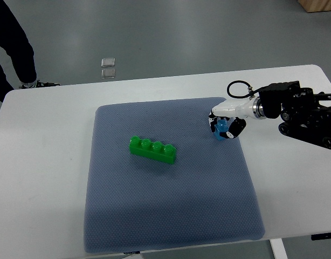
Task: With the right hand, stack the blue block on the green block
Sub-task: 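Close the right hand fingers around the blue block and lift it, then carry the blue block with the right hand over the green block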
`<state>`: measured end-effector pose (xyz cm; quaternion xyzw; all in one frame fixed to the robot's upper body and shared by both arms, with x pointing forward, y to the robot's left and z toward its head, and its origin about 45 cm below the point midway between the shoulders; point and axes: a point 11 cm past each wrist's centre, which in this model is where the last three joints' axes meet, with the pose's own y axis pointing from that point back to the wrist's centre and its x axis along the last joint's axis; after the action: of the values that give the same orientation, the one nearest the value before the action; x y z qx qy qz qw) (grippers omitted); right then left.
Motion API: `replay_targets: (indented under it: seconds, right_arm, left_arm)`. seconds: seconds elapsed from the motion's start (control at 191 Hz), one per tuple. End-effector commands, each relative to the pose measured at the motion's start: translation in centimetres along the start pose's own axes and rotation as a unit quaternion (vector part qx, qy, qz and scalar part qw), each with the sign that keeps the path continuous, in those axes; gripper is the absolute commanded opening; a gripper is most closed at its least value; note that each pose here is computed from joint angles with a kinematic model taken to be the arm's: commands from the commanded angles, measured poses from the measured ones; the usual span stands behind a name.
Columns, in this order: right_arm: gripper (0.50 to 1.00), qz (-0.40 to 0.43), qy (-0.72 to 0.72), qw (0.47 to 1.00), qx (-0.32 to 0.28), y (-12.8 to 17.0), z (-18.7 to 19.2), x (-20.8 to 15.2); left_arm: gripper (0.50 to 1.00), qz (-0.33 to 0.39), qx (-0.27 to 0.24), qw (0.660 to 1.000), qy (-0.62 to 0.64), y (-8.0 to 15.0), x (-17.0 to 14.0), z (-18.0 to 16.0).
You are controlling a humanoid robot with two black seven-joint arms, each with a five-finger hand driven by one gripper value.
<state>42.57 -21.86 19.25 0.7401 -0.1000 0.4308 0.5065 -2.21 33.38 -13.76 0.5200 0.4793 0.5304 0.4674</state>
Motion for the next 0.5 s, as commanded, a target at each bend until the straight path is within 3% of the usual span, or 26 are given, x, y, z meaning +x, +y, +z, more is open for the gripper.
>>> replay_targets:
  seconds: [0.0,0.325,0.497]
  right_arm:
    - [0.582,0.007,0.001,1.0,0.0,0.1,0.0,0.6]
    - [0.582,0.043,0.014,0.999,0.013,0.6,-0.6,2.7]
    - [0.582,0.06,0.042,0.994,0.075,1.0,-3.5,5.0]
  left_arm:
    - [1.0,0.001,0.0,1.0,0.0,0.0,0.0,0.0]
    - [1.0,0.001,0.0,1.0,0.0,0.0,0.0,0.0]
    - [1.0,0.0,0.0,1.0,0.0,0.0,0.0,0.0]
